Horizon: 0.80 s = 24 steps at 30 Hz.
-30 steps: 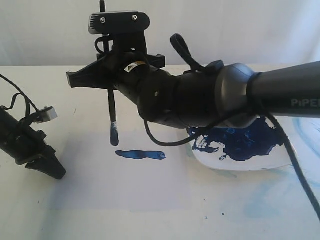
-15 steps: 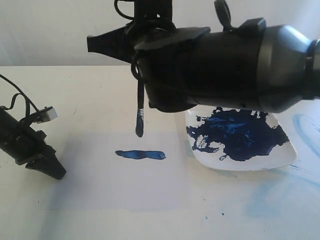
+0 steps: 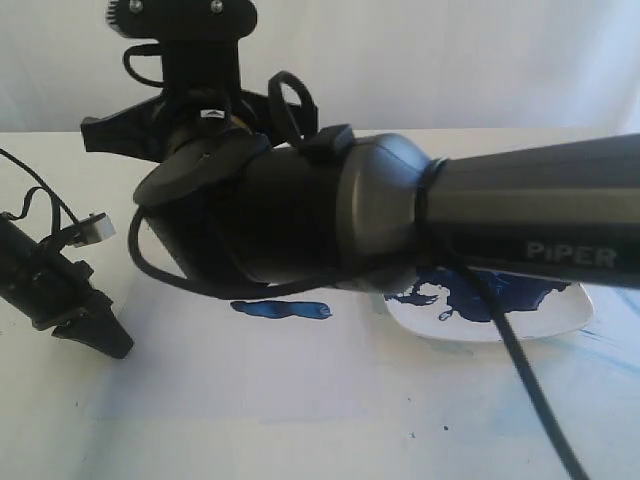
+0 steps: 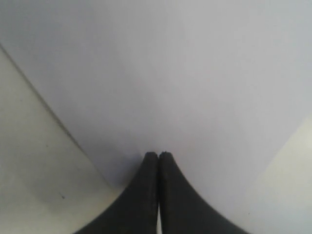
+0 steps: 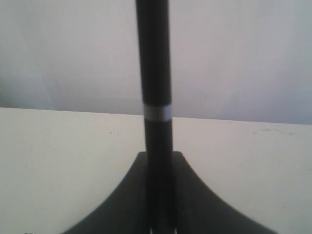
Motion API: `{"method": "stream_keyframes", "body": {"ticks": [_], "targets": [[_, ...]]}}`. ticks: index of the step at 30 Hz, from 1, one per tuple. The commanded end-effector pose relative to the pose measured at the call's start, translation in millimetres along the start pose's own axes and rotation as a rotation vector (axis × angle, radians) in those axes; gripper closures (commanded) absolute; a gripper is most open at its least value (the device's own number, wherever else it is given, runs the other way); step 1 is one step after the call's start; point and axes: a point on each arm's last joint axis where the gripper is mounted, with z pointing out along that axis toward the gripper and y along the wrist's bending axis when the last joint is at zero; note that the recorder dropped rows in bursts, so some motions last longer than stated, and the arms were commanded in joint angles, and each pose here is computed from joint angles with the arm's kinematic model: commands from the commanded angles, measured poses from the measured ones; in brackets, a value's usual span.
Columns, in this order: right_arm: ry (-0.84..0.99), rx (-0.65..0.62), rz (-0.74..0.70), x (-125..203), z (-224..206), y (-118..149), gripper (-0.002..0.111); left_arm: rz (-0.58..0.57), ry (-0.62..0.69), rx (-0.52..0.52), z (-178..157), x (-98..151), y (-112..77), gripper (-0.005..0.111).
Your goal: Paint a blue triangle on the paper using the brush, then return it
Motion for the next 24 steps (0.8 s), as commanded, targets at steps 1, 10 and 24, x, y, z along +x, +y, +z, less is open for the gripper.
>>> {"method": "stream_keyframes", "body": {"ticks": [1,10,24], "targets": [[-0.019,0.013,-0.024,6.5,4.4,5.1,0.108,-0.014,0.003,0.027,2.1,1.4,-1.2,0.107],[-0.007,0.008,-0.052,22.2,12.4,9.6,0.108,-0.016,0.002,0.028,2.0,1.3,-1.3,0.107],[-0.008,0.006,-0.067,26.3,14.6,10.9,0.108,-0.016,0.004,0.033,2.0,1.5,-1.8,0.107]]}}
